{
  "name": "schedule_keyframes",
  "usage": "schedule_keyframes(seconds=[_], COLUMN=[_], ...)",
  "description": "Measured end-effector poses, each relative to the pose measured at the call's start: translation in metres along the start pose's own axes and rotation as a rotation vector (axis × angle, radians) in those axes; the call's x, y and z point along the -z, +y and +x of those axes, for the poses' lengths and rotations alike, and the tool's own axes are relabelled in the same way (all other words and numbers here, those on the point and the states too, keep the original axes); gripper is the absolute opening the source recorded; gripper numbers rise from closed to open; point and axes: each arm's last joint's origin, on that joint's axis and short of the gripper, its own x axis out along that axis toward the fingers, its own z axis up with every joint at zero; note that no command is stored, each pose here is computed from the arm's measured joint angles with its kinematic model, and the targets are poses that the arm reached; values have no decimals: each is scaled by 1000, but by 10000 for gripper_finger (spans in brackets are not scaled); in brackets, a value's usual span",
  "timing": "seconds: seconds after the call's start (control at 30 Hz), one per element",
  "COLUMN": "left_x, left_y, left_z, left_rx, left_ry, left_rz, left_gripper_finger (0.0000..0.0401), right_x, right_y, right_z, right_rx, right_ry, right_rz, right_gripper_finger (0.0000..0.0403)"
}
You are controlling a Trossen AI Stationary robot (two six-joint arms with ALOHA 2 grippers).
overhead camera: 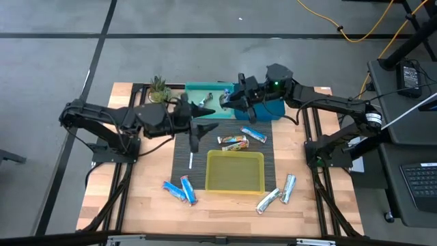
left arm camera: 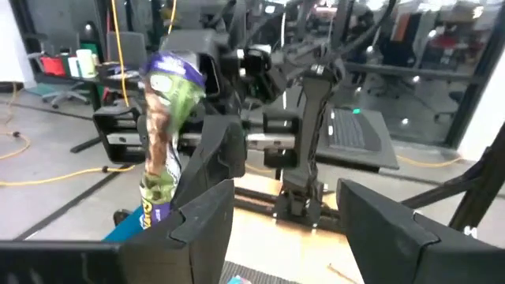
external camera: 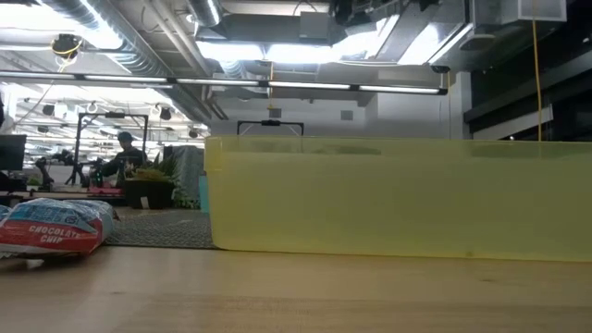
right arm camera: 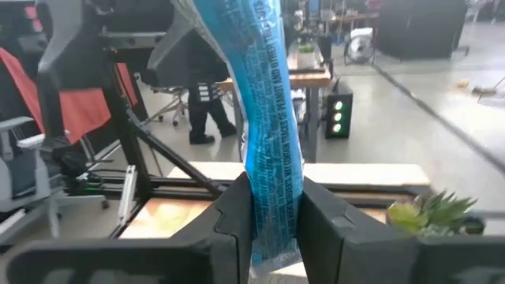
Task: Pick and place Granola Bars by type
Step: Put the blue granola bar into the green bin
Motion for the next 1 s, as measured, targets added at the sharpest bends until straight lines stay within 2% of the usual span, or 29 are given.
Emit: schedule_keyframes(seconds=[0.1, 0.33, 0.63, 0.8, 1.0], left_x=[3, 12, 15, 14, 15], left_y=[-4, -9, -10, -8, -10], left_z=[1, 8, 12, 12, 12], left_rx=[0, 3, -3, -9, -10], left_ry=[9, 49, 59, 58, 57], left_rz=[-4, -35, -28, -30, -36], left_gripper_finger=[212, 212, 212, 212, 212], right_x=[3, 11, -27, -43, -21], right_y=[0, -14, -70, -92, -109], right_z=[0, -6, -14, -11, 3], right_rx=[4, 135, 265, 296, 290], right_ry=[30, 114, 291, 317, 398], right_rz=[9, 16, 21, 22, 65], right_gripper_finger=[84, 84, 84, 84, 84])
